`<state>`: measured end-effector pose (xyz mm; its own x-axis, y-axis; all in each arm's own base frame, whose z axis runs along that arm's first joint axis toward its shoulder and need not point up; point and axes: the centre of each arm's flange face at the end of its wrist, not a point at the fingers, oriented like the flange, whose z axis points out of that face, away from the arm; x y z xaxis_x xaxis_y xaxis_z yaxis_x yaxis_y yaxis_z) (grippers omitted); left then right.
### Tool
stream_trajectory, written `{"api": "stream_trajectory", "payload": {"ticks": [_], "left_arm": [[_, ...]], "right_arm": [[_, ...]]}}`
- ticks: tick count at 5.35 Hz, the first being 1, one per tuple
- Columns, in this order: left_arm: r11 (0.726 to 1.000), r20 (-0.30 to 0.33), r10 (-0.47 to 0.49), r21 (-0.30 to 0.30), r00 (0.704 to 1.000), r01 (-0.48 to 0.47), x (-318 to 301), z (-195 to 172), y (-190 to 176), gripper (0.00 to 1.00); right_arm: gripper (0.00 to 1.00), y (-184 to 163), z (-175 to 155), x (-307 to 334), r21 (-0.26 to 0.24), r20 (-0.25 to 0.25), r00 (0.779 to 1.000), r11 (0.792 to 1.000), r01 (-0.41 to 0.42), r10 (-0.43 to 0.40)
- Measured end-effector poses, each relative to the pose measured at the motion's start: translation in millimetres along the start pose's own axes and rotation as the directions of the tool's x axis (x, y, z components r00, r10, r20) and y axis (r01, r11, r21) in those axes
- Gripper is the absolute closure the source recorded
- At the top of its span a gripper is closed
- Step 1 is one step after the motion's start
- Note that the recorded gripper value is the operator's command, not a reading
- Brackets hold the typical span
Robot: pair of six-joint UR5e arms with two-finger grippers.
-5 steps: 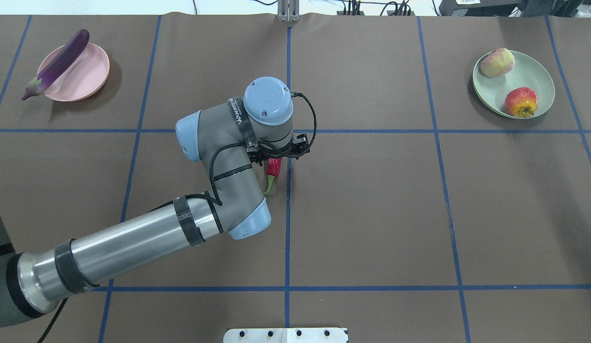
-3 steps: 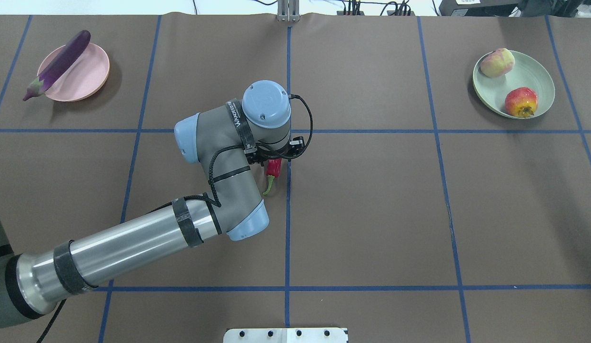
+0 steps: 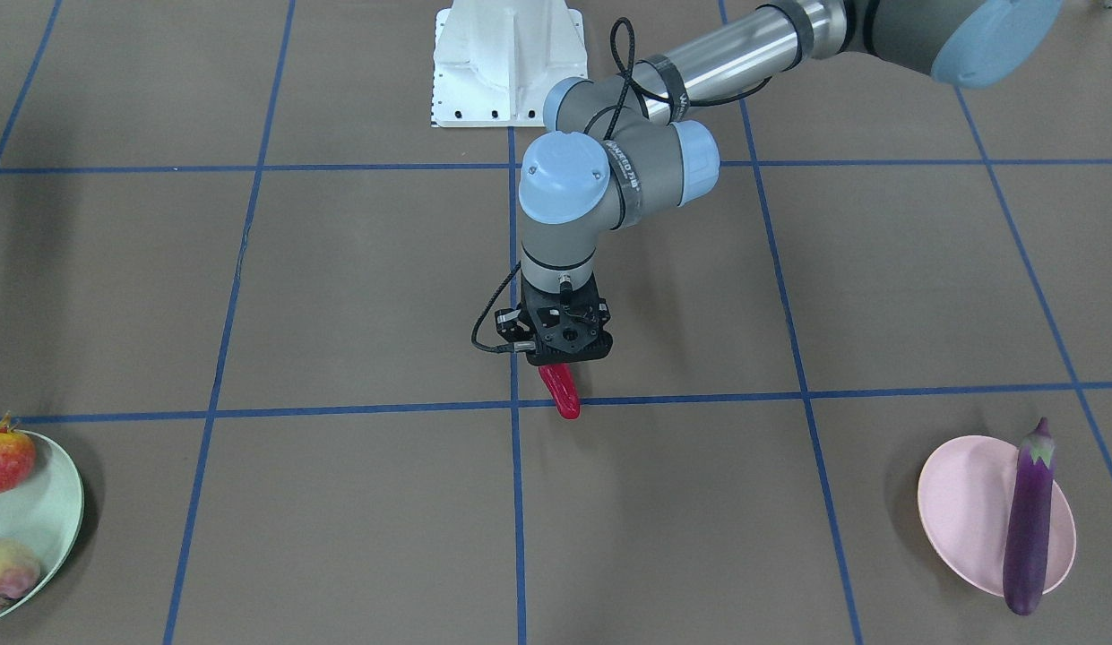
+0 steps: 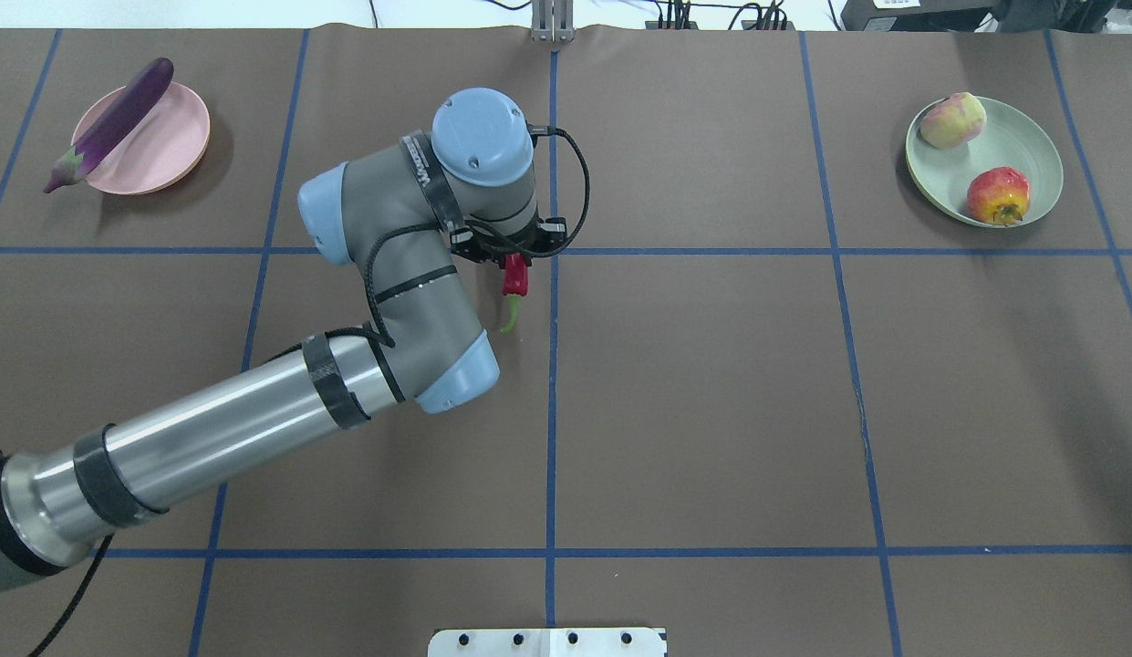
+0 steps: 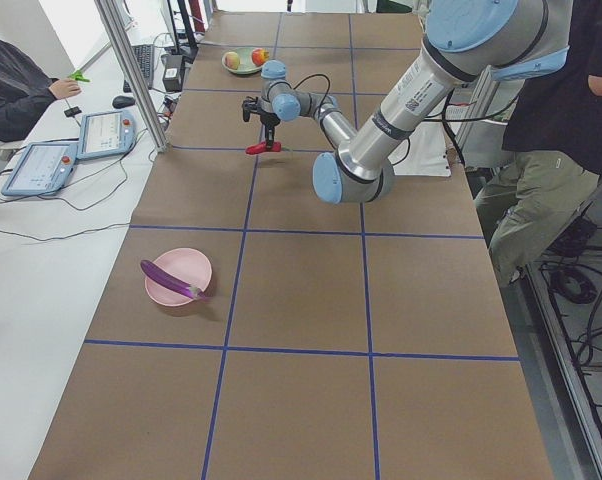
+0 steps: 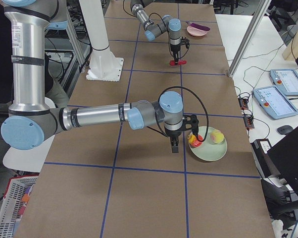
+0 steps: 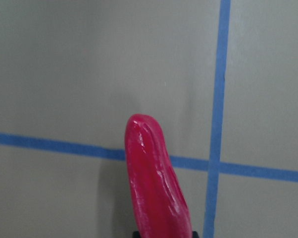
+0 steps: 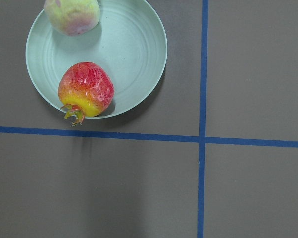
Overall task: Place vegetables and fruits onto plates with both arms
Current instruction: 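Carry the chili pepper to the pink plate and release it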
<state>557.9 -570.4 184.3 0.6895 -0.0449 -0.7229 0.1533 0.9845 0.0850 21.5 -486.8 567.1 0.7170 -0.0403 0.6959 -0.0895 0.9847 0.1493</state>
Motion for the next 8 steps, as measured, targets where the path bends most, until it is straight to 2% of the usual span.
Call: {"api": "stream_trajectory", "payload": {"ticks": [1, 2, 3, 4, 5, 6, 7, 8], "left_arm": [[0.995, 0.036, 0.103, -0.01, 0.994, -0.103, -70, -19, -65, 1.0], [0.977, 0.059, 0.212, -0.038, 0.975, -0.21, -163, -33, -126, 1.0], [0.933, 0.094, 0.359, -0.082, 0.929, -0.352, -267, -36, -176, 1.0], [0.874, 0.131, 0.483, -0.135, 0.865, -0.468, -353, -31, -201, 0.96], [0.829, 0.192, 0.558, -0.169, 0.807, -0.533, -416, -17, -204, 0.01], [0.806, 0.264, 0.591, -0.161, 0.762, -0.569, -452, -2, -197, 0.0], [0.799, 0.298, 0.597, -0.135, 0.745, -0.587, -460, 0, -194, 0.0], [0.817, 0.309, 0.568, -0.106, 0.762, -0.566, -458, -3, -192, 0.0]], "right_arm": [[0.0, -1, -1, -1, 0.002, 0.0, 1.0, 1.0, 0.001, -0.001], [0.0, -1, -1, -1, 0.003, -0.001, 1.0, 1.0, 0.001, -0.001], [0.0, -2, 0, -1, 0.002, -0.001, 1.0, 1.0, 0.002, -0.002], [0.0, -2, 0, -2, 0.001, -0.001, 1.0, 1.0, 0.003, -0.003], [0.0, -2, 1, -2, 0.0, 0.0, 1.0, 1.0, 0.003, -0.003], [0.0, -2, 2, -3, -0.002, 0.0, 1.0, 1.0, 0.003, -0.003], [0.0, -2, 2, -3, -0.003, 0.0, 1.0, 1.0, 0.003, -0.003], [0.0, -2, 2, -4, -0.003, -0.001, 1.0, 1.0, 0.003, -0.003]]}}
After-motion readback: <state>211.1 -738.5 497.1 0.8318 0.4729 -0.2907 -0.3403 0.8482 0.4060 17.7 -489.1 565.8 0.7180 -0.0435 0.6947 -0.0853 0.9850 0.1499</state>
